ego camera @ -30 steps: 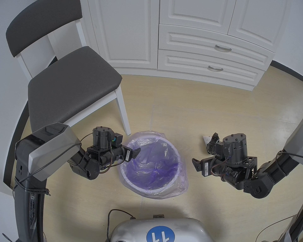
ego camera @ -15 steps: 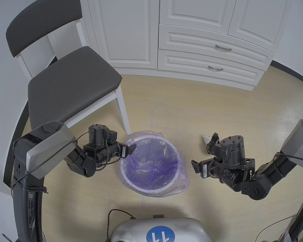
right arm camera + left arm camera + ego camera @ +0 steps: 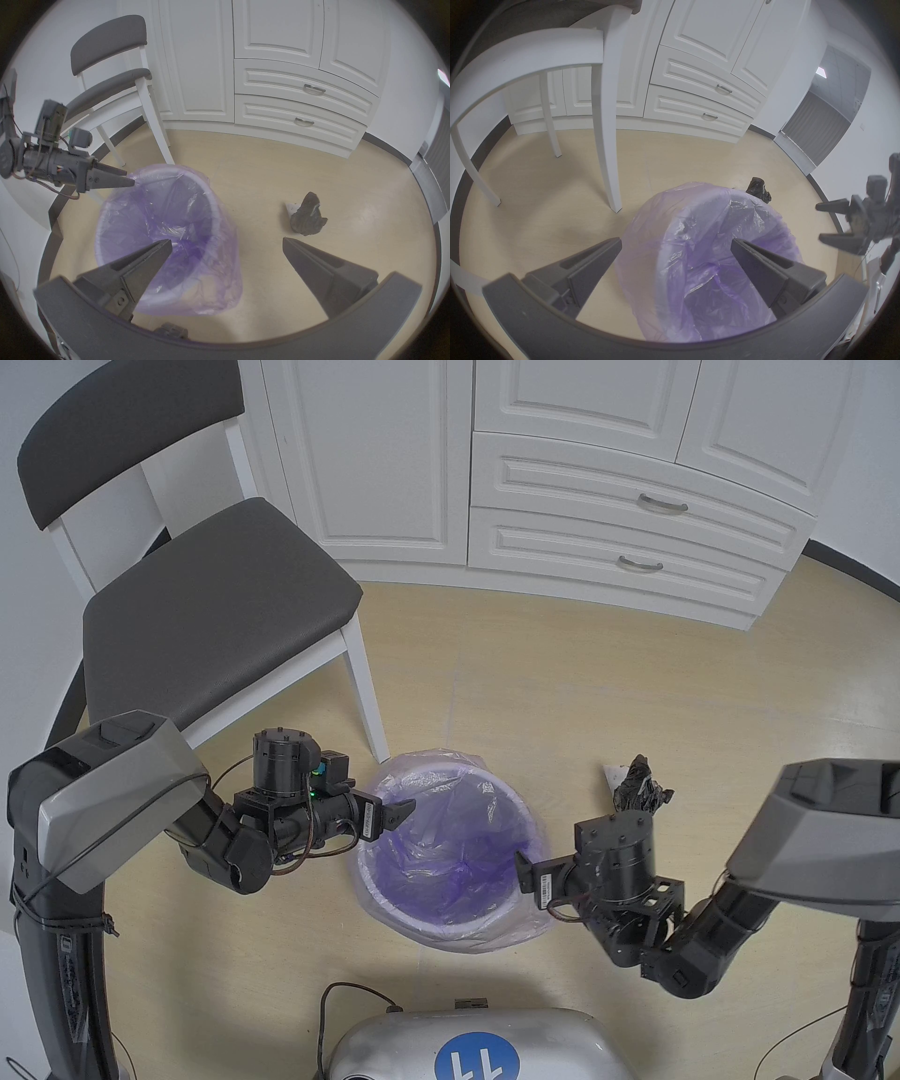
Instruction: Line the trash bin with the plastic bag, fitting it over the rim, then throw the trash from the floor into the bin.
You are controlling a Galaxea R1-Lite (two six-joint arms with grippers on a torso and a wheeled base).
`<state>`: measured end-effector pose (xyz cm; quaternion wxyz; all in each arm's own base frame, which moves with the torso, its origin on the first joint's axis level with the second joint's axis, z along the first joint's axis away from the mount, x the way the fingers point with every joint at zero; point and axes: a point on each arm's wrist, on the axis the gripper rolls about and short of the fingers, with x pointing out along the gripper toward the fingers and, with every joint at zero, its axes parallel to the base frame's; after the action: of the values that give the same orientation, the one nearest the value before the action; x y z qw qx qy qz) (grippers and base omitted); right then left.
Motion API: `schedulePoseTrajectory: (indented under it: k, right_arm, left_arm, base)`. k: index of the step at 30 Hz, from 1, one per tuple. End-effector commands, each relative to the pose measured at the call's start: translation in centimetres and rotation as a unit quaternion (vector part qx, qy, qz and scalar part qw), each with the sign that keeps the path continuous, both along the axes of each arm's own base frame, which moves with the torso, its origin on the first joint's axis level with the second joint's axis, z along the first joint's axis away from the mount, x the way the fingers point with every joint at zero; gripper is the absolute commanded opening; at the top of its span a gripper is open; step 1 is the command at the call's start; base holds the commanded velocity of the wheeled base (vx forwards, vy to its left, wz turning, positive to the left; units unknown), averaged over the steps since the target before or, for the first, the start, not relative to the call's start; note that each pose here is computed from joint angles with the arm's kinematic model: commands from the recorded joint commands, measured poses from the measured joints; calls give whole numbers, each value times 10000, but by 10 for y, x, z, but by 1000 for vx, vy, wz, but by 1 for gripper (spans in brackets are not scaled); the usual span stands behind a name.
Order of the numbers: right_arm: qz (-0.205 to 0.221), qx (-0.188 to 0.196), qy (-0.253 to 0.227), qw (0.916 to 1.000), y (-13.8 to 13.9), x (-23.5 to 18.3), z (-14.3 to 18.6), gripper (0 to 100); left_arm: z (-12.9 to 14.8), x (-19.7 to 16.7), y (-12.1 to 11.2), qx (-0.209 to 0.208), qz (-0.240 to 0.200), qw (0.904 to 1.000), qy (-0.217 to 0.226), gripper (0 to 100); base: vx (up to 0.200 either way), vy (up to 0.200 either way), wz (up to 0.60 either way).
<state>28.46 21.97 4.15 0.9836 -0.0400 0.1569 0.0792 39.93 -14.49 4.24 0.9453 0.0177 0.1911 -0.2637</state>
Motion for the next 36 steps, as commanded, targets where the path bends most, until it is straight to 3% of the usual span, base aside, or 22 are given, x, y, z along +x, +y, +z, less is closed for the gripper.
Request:
schedulePoseTrajectory:
  k: [1, 9, 19, 21, 29, 36]
  right_arm:
    - [17, -177, 168, 9997, 25, 9, -50, 100]
    - [-173, 76, 23, 9998, 36, 28, -59, 100]
    - [-979, -174, -137, 9949, 39, 50, -65, 100]
    - [-1193, -239, -199, 9924, 36, 56, -65, 100]
    - [-1397, -150, -388, 9893, 39, 63, -58, 100]
    - [-1738, 183, -722, 9820, 43, 89, -56, 100]
  left_arm:
    - [5, -2, 3, 8, -7, 10000, -43, 100]
    - [5, -2, 3, 15, -3, 10000, -55, 100]
    - [4, -2, 3, 35, 13, 10000, -66, 100]
    - [3, -2, 4, 146, -20, 9998, -108, 100]
    - [-6, -11, 9, 478, -177, 9987, -100, 100]
    - [-14, -10, 11, 658, -233, 9975, -71, 100]
  base:
    - [0, 0, 0]
    - [0, 0, 0]
    - [0, 0, 0]
    - [0, 0, 0]
    - [0, 0, 0]
    - [0, 0, 0]
